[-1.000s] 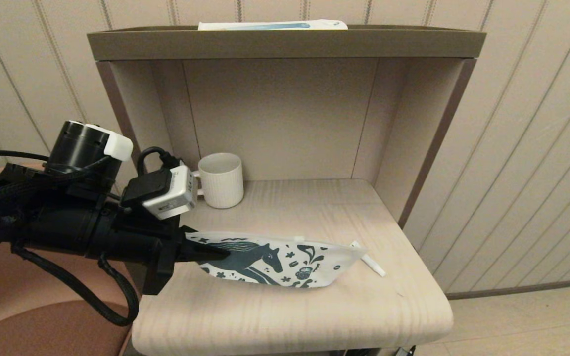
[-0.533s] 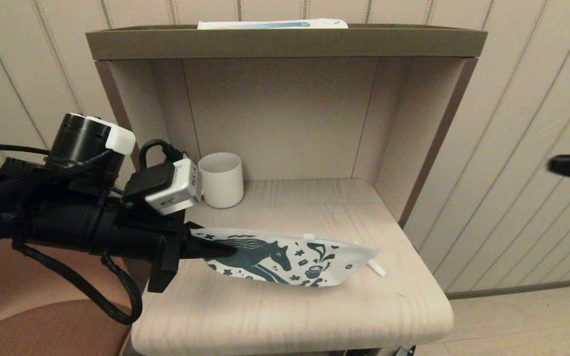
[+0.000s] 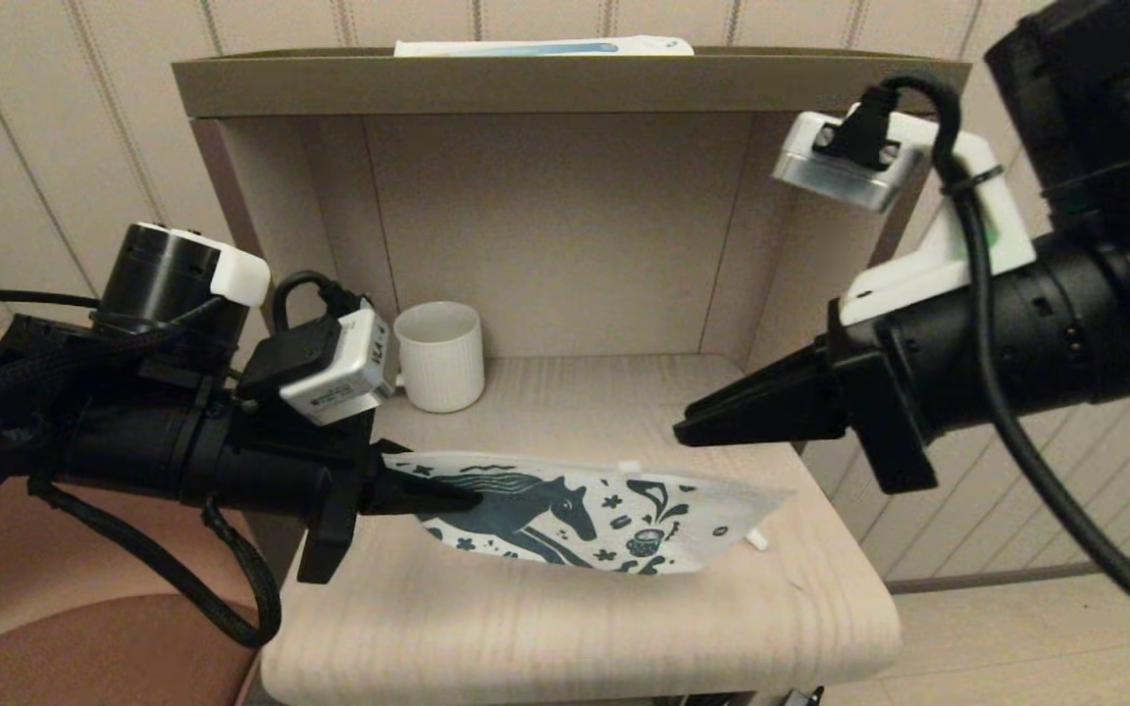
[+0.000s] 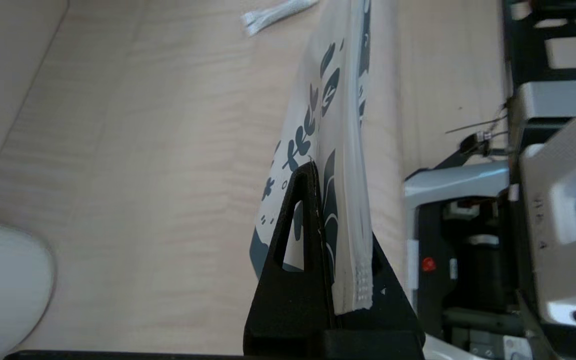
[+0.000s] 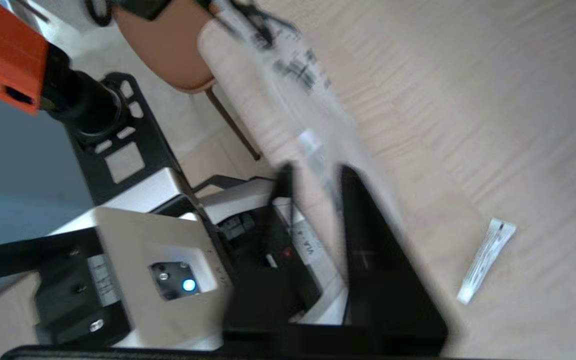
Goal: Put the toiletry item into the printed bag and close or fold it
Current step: Open the storage bag
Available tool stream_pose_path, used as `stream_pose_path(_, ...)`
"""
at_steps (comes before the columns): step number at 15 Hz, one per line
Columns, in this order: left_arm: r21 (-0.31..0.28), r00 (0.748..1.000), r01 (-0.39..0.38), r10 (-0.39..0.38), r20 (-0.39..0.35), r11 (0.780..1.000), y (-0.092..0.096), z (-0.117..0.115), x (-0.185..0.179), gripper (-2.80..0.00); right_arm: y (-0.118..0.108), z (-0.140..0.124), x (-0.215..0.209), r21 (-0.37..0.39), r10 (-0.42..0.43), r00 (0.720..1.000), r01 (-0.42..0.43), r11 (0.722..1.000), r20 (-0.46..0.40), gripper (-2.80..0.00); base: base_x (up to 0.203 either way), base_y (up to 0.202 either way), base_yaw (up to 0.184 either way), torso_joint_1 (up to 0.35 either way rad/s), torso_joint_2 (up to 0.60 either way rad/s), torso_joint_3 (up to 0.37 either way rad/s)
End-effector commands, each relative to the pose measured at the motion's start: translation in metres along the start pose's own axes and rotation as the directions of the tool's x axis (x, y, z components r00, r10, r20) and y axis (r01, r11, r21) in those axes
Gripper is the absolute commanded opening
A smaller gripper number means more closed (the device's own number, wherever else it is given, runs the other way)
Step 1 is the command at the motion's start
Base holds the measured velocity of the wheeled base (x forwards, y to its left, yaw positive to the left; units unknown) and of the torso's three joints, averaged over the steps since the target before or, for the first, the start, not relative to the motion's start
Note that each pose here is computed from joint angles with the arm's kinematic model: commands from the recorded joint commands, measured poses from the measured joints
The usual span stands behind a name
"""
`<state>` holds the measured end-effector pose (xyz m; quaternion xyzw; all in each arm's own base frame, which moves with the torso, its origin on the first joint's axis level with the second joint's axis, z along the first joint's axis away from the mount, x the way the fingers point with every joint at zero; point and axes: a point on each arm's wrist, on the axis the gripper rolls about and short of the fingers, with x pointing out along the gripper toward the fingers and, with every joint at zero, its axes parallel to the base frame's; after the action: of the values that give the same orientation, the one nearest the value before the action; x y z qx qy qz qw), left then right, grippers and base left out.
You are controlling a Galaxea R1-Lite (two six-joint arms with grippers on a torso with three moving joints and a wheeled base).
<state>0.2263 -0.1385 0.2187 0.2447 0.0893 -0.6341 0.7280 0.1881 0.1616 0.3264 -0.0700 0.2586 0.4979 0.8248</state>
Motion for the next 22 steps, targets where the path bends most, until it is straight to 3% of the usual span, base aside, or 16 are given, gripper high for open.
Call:
stream_pose_path(1, 0.007, 1.0, 0.01, -0.01, 0.013, 1.0, -0.001, 0.001, -0.001, -2.8, -0.004, -0.001, 0.013, -0.01, 0.008, 0.999, -0.008, 1.0, -0.033, 0.0, 0.0, 0.0, 0.0, 0.0, 0.0, 0.0)
stream_pose_path(6, 0.006, 1.0, 0.025, -0.025, 0.016, 1.0, -0.001, 0.0, 0.002, -2.8, -0.009, -0.005, 0.021, -0.144, 0.004, 0.998, -0.013, 0.989, -0.059, 0.0, 0.0, 0.0, 0.0, 0.0, 0.0, 0.0)
stream_pose_path(11, -0.011, 0.998, 0.054, -0.054, 0.021, 0.998, 0.004, -0.004, 0.01, -2.8, -0.006, -0.003, 0.021, -0.205, 0.014, 0.999, -0.023, 0.979, -0.047, 0.0, 0.0, 0.0, 0.0, 0.0, 0.0, 0.0)
stream_pose_path(16, -0.048, 0.99, 0.135, -0.132, 0.055, 0.99, 0.013, -0.014, 0.024, -2.8, -0.011, -0.004, 0.03, -0.246, 0.009, 0.999, -0.021, 0.969, -0.049, 0.0, 0.0, 0.0, 0.0, 0.0, 0.0, 0.0)
stream_pose_path(22, -0.049, 0.989, 0.137, -0.134, 0.059, 0.989, 0.014, -0.013, 0.025, -2.8, -0.013, -0.013, 0.043, -0.266, 0.02, 0.998, -0.036, 0.963, -0.061, 0.0, 0.0, 0.0, 0.0, 0.0, 0.0, 0.0)
